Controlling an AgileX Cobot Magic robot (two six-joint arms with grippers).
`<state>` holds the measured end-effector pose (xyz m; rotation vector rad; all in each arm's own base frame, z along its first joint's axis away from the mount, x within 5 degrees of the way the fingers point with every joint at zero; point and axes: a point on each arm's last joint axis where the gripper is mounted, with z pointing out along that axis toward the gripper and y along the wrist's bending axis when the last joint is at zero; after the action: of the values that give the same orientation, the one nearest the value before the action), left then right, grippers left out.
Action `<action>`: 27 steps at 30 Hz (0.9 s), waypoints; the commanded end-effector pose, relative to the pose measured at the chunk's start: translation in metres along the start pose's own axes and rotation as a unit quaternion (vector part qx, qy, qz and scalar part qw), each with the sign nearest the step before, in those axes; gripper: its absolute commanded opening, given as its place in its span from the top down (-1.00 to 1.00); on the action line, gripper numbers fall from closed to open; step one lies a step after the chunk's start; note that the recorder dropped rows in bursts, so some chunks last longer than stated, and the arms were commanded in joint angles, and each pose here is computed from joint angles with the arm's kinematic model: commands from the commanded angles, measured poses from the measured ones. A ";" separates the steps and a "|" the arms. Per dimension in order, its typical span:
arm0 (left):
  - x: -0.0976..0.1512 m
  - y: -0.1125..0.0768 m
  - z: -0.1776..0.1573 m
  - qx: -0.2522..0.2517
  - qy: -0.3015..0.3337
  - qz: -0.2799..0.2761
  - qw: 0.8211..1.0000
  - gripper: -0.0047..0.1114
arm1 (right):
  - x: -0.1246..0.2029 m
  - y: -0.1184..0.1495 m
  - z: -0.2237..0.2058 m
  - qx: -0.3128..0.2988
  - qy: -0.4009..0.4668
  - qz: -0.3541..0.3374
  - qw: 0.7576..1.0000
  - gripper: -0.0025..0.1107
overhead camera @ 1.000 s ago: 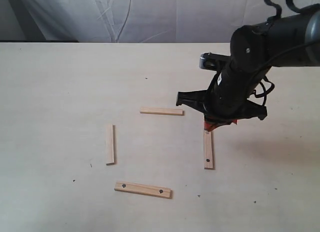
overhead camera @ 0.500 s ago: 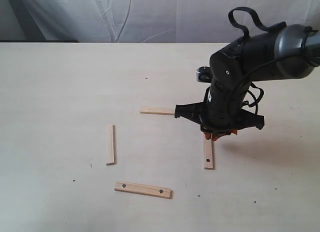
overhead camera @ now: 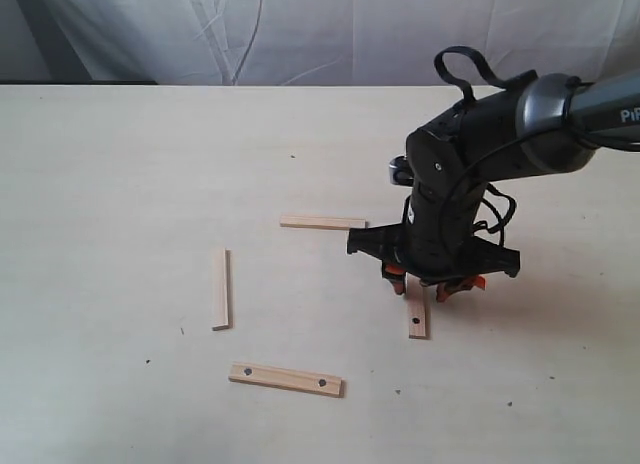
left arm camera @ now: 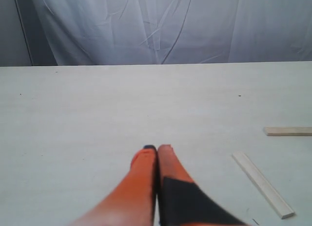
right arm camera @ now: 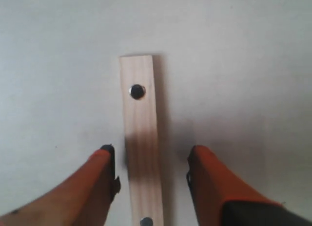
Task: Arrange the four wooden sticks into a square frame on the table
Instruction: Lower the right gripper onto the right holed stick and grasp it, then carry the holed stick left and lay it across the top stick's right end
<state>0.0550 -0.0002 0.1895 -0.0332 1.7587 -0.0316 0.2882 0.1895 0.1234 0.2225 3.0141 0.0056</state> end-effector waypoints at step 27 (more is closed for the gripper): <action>0.001 0.000 0.000 0.000 -0.004 -0.004 1.000 0.92 | -0.047 0.044 -0.049 -0.070 -0.055 -0.061 0.994 0.93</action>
<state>0.0550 -0.0002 0.1895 -0.0332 1.7587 -0.0316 0.3285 0.2218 0.1805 0.0608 2.8762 0.2013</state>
